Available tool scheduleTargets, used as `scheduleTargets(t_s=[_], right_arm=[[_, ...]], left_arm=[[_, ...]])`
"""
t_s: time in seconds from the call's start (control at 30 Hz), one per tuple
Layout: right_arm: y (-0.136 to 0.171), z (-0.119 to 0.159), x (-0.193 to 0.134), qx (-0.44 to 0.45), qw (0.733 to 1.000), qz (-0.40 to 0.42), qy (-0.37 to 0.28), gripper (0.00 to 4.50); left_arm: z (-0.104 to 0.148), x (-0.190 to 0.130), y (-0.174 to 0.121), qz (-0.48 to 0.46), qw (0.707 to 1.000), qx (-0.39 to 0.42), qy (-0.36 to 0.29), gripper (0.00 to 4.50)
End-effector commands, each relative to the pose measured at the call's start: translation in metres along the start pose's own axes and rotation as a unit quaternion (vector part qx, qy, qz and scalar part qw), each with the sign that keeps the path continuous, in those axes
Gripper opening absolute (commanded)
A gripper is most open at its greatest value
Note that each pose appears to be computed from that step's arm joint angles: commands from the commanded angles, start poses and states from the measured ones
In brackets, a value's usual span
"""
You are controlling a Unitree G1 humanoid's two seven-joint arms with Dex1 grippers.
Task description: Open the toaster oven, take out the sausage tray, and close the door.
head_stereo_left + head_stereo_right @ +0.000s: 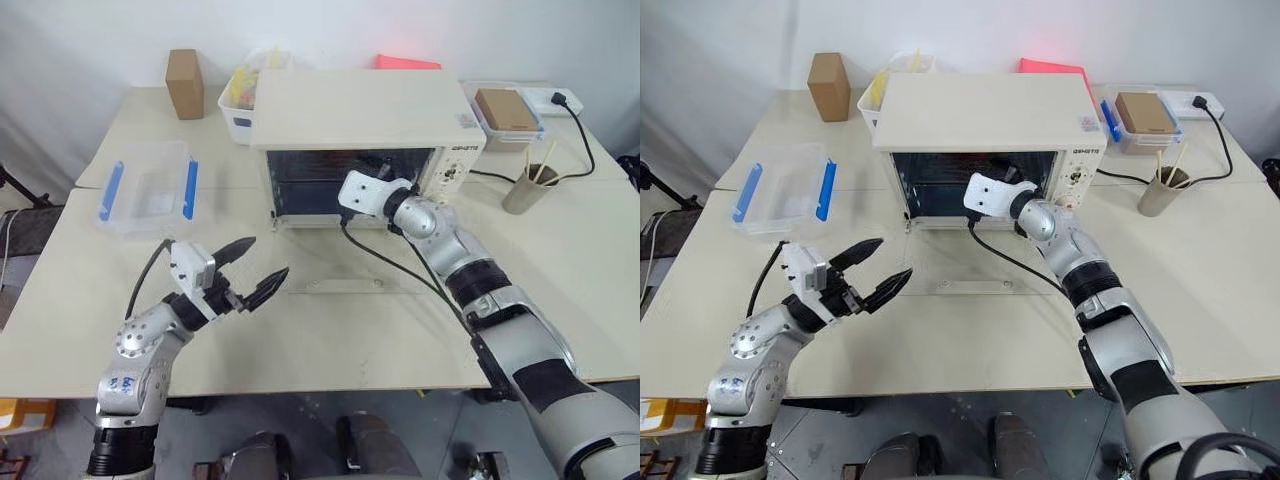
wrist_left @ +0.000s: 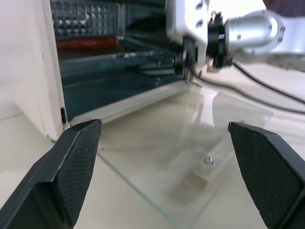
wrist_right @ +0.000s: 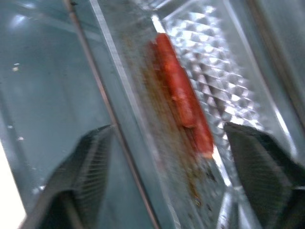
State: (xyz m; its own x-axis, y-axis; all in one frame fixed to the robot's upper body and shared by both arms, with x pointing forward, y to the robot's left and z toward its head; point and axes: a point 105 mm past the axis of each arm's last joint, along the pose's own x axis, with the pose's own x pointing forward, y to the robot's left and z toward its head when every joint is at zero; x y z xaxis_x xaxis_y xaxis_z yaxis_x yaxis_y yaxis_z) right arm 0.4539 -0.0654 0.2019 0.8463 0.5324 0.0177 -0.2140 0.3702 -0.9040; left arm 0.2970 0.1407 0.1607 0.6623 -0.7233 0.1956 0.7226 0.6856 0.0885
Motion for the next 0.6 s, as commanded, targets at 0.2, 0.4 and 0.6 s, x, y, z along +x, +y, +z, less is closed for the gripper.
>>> scheduleTargets(t_s=[0.2,0.4,0.6], right_arm=[[-0.013,0.023,0.006,-0.022,0.999,-0.016,-0.040,0.93],[-0.012,0.020,0.001,-0.029,0.999,-0.010,-0.042,0.00],[-0.019,0.026,-0.006,-0.038,0.997,-0.031,-0.059,0.00]], left_arm=[[0.031,0.057,0.033,-0.018,0.999,0.013,-0.036,4.50],[0.044,0.072,0.047,-0.036,0.998,0.020,-0.048,4.50],[0.049,0.078,0.052,-0.042,0.997,0.021,-0.054,4.50]])
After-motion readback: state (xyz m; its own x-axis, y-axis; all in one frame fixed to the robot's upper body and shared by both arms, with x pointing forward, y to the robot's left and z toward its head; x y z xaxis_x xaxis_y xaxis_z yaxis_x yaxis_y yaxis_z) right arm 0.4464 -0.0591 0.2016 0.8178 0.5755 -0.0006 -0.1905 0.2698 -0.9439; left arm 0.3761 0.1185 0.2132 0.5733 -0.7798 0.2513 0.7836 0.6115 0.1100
